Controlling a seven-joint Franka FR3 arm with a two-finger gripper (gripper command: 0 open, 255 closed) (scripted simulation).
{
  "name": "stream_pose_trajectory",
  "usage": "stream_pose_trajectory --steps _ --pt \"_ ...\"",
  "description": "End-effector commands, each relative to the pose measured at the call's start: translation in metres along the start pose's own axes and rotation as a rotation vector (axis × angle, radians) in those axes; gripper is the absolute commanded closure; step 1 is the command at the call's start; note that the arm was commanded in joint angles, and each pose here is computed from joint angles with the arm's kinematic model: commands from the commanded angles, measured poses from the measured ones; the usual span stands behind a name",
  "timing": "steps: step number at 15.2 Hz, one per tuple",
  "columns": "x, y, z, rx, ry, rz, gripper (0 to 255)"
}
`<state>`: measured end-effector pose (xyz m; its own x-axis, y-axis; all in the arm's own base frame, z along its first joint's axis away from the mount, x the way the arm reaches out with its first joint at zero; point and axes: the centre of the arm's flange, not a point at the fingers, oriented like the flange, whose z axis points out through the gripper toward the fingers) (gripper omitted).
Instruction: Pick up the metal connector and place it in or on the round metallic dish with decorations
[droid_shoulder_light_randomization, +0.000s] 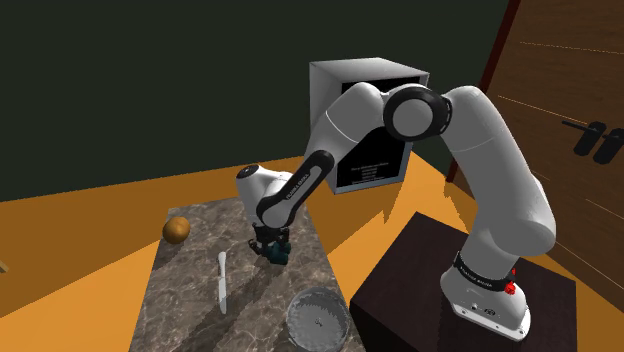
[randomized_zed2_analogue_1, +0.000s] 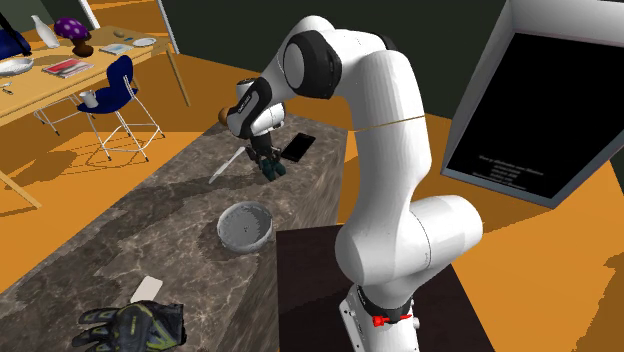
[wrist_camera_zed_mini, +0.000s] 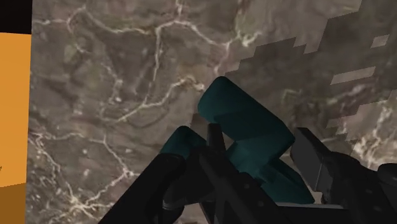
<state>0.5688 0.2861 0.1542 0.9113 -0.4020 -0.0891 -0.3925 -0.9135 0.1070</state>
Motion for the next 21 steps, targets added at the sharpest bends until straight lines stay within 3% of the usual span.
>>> stream_pose_trajectory --steps 1,6,13,14,16,17,21 --pt "-0.002 -0.001 0.004 -0.001 -0.005 -0.003 255" --pt "-0.002 -0.001 0.005 -0.001 -0.005 -0.003 255" --pt "-0.004 0.002 -0.022 0.000 -0.004 -0.003 255" --pt "-0.004 0.002 -0.022 0.000 -0.004 -0.003 0" --pt "-0.066 0.039 -0.017 0.087 0.310 -0.063 0" --pt "-0.072 0.043 -0.015 0.095 0.339 -0.069 0" --pt "-0.065 0.040 0.005 0.095 0.339 -0.069 0"
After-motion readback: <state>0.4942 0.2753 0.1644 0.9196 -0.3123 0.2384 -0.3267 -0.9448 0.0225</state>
